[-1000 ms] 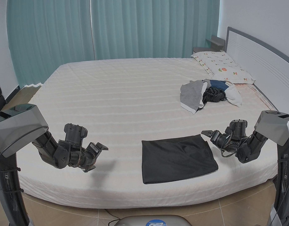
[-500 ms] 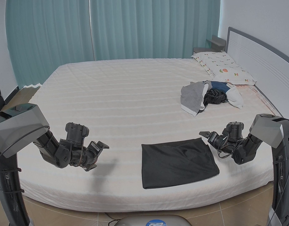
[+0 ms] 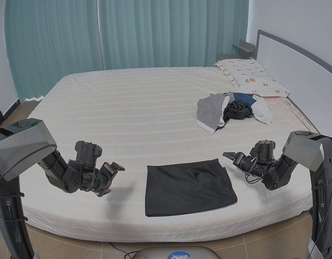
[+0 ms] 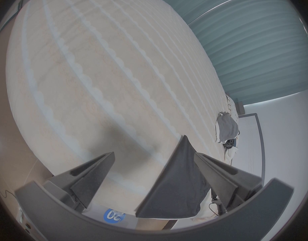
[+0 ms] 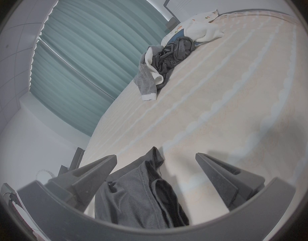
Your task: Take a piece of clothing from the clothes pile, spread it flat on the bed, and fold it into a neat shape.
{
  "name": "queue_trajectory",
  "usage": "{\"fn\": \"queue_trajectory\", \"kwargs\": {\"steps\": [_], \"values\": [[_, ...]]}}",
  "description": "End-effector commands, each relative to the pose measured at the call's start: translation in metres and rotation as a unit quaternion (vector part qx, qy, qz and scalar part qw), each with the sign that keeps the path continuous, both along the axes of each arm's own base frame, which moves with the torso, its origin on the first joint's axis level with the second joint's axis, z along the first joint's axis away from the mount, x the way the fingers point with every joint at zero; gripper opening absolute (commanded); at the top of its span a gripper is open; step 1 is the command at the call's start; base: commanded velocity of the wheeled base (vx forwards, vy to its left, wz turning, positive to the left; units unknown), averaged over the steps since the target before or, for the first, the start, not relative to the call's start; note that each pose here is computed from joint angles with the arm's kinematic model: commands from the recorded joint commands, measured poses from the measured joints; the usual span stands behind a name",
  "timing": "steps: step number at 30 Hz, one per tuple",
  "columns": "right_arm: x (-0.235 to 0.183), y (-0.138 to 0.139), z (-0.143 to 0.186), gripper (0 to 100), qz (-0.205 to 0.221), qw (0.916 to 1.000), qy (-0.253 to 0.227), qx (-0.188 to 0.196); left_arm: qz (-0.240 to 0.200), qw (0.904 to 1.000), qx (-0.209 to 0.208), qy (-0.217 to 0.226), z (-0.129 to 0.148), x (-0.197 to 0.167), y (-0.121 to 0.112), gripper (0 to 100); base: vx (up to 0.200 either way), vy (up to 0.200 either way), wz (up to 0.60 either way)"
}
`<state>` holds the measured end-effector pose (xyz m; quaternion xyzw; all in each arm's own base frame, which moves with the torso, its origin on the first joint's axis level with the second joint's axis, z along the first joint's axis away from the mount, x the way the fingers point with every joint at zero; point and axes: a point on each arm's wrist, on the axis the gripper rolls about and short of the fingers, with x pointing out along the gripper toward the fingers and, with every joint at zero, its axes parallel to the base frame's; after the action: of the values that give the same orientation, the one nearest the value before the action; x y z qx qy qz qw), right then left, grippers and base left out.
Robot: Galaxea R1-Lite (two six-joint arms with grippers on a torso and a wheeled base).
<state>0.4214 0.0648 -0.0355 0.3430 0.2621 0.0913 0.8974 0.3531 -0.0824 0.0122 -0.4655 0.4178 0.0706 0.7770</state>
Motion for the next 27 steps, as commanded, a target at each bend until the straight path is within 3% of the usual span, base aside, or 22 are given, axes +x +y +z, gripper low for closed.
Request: {"fn": "queue_trajectory", "kwargs": {"steps": [1,6,8,27], "values": [[0.003,0.01,0.003,100,0.016,0.9999,-0.004,-0.004,0.017,0.9999,0.0,-0.002,0.001,0.001,0.001,100,0.0,0.0,0.0],[0.002,0.015,0.0,100,0.025,0.9997,-0.002,-0.009,0.022,0.9998,0.004,-0.001,0.001,0.0,0.001,100,0.16,0.0,0.0],[-0.002,0.028,-0.003,100,0.059,0.9982,0.005,-0.002,0.021,0.9998,0.006,-0.001,0.0,0.001,0.001,100,0.2,0.0,0.0],[-0.013,0.044,-0.006,100,0.142,0.9896,0.002,-0.021,0.019,0.9998,0.008,-0.002,-0.001,0.001,0.0,100,0.0,0.0,0.0]]}}
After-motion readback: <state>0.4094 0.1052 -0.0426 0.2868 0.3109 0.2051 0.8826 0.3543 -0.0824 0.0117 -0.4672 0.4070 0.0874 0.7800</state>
